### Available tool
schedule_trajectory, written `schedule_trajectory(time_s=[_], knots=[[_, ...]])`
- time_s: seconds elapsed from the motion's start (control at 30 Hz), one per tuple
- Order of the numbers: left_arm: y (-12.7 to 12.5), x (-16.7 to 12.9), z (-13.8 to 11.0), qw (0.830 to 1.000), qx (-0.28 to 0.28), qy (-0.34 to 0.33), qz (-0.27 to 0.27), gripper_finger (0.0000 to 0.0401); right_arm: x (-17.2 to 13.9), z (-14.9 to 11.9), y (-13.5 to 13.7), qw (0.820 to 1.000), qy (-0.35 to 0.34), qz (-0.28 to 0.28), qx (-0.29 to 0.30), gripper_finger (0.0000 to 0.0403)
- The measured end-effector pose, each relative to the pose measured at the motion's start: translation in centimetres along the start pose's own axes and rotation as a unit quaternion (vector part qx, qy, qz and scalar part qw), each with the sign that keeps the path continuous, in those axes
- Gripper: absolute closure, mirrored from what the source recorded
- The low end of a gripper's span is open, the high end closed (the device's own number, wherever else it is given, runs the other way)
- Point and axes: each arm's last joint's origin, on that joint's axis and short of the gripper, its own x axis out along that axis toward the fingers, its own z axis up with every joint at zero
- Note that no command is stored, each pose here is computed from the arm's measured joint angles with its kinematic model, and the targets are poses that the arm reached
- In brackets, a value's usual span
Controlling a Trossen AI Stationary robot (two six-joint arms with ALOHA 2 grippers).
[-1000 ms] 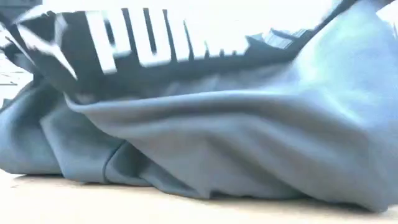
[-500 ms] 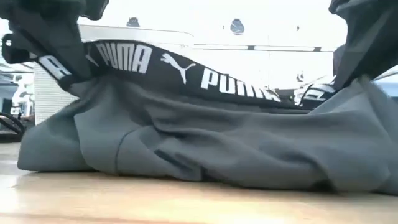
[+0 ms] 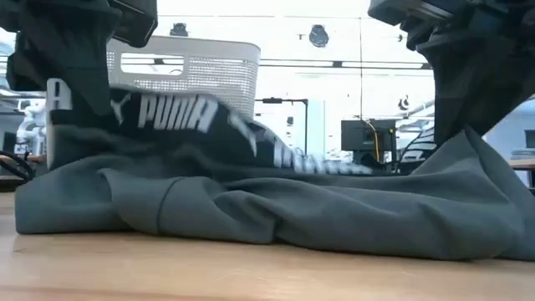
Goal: Sort clothes
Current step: Put the gray short into the white laundry bin
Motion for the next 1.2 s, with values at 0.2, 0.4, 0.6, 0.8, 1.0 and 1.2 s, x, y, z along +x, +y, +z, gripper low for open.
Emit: schedule_trajectory(time_s=[0.2,0.4,0.6,0.8,1.0,1.2], knots=[[0.1,-0.1,0.4,1.0,-0.002,0.009,-0.001,0.0259,-0.8,1.2,-0.1,1.0,-0.006,-0.001,-0.022,0.0273],[0.4,-2.8,0.5,0.998,-0.003,-0.056,-0.015,0.0254,-4.0,3.5,-0.6,0.996,-0.076,0.045,-0.026,0.023],[0.8,-7.5,0.7,0.982,0.046,-0.172,-0.063,0.0256,-7.4,5.4,0.4,0.97,-0.115,0.156,-0.149,0.0222],[0.3,-11.2,0.9,0.953,0.106,-0.245,-0.142,0.0256,-7.9,6.2,3.7,0.911,-0.125,0.265,-0.29,0.0222],[-0.5,-12.6,1.3,0.932,0.148,-0.271,-0.193,0.0256,-4.6,7.8,5.5,0.905,-0.084,0.256,-0.331,0.022],[-0.2,-12.9,1.4,0.931,0.146,-0.276,-0.19,0.0256,-0.9,8.0,7.1,0.878,-0.044,0.265,-0.397,0.0172]])
